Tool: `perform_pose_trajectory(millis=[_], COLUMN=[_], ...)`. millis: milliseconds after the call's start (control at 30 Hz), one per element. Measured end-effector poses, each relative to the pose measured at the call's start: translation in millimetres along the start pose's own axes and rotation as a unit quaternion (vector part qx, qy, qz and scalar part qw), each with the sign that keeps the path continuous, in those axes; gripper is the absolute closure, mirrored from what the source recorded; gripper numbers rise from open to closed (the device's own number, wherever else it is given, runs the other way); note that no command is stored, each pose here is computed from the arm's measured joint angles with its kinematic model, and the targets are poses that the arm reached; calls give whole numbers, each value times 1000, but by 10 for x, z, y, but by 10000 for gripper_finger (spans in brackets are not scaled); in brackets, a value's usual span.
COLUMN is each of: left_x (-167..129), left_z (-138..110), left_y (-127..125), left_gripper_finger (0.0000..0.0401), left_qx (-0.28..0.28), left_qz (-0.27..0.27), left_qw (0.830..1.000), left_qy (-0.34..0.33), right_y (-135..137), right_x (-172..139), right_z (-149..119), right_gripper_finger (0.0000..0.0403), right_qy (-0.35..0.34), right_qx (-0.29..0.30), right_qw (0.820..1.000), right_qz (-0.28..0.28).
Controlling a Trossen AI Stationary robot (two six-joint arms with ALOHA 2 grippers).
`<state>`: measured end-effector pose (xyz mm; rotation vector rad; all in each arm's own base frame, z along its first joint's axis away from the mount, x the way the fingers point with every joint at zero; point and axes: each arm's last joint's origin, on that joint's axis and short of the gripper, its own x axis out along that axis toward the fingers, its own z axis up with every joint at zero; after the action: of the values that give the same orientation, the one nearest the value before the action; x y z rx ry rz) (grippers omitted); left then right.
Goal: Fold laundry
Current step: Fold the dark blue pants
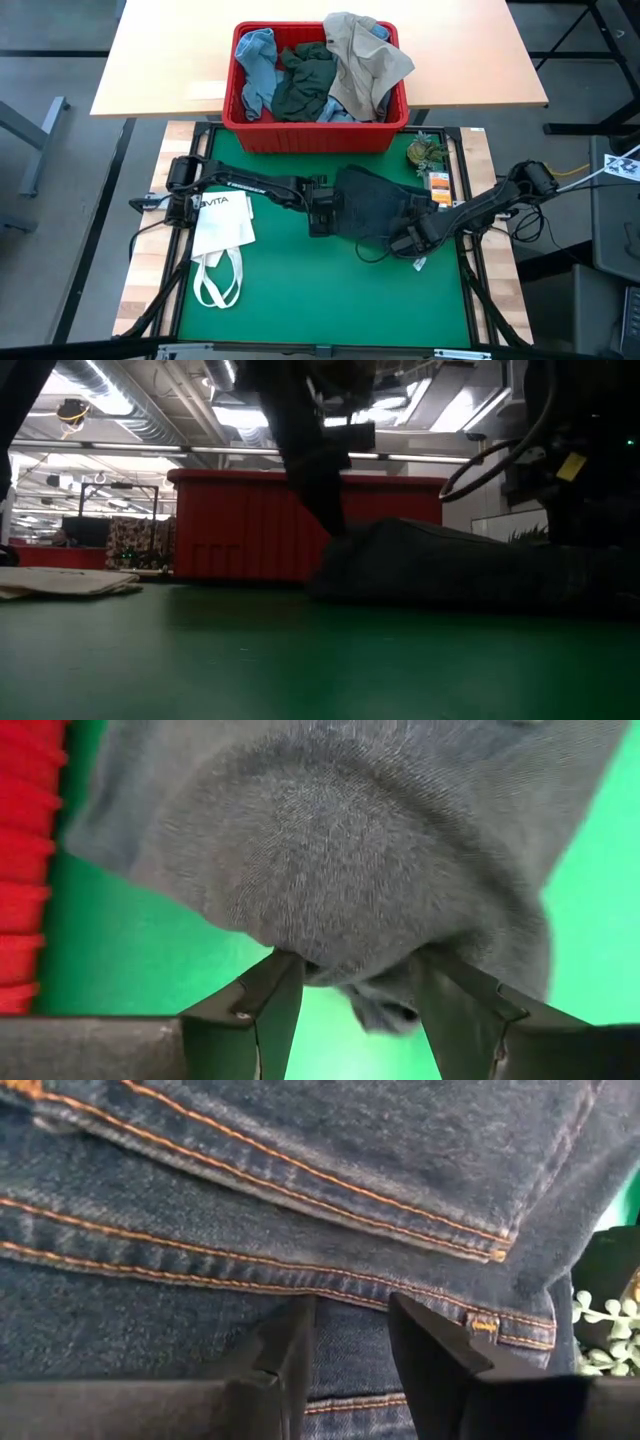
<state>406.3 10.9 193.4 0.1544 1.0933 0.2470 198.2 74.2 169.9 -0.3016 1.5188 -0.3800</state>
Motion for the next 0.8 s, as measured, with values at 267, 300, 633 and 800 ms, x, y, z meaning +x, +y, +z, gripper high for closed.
perform_pose_trajectory(millis=[267,300,633,800], left_x=[301,326,339,153], left_z=[-322,-354,-436,-426], left_y=[35,33,36,93], left_gripper_finger=[220,220,220,220], left_qx=[-16,-17,-1,7], left_qz=[1,1,4,11], left_qw=[1000,1000,1000,1000], left_qy=[5,4,10,23], right_y=[27,28,27,20], right_x=[28,28,26,22], right_z=[12,13,-18,-31], right_gripper_finger=[269,269,269,269], right_qy=[9,10,34,39], right_qx=[-4,-4,-9,-12], right_qw=[1000,1000,999,999], right_qz=[7,7,25,24])
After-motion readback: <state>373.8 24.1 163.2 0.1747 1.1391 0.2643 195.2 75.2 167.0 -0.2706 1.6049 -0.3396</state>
